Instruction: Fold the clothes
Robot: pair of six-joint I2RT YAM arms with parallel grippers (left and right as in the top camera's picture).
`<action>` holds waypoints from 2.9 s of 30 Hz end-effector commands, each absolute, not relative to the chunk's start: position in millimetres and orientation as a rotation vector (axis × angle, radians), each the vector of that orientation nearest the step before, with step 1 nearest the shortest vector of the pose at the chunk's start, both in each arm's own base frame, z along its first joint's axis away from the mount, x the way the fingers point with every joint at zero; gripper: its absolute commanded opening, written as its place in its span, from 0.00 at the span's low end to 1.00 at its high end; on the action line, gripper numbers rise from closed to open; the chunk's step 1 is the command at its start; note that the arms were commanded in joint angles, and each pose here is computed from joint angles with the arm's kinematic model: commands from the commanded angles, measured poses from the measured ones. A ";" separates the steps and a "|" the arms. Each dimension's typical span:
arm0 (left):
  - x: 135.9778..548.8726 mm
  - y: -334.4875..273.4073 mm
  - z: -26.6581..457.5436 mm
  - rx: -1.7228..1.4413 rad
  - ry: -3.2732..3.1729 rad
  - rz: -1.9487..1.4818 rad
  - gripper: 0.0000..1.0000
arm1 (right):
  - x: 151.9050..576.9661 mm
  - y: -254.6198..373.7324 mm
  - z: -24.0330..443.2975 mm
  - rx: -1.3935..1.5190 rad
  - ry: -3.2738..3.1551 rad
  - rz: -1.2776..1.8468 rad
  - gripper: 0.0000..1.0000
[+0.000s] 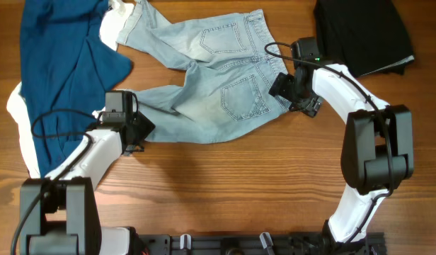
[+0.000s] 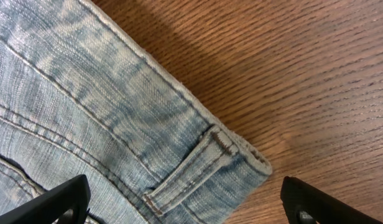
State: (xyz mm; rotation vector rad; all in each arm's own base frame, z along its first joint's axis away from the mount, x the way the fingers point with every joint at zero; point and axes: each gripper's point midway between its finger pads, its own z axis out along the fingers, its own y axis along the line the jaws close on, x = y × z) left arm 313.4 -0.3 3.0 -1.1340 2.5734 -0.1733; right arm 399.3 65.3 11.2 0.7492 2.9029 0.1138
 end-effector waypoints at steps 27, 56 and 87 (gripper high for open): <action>208.2 -0.7 88.9 -1.267 2.700 -0.204 0.04 | 321.0 19.2 82.4 1.054 2.849 -0.246 0.04; 338.6 -50.6 181.2 -0.458 2.385 -0.370 0.99 | 322.5 79.3 159.3 0.138 2.854 0.202 1.00; 515.5 -38.5 -46.2 -0.126 2.588 0.013 0.21 | 362.7 84.9 175.9 0.126 2.674 0.226 0.99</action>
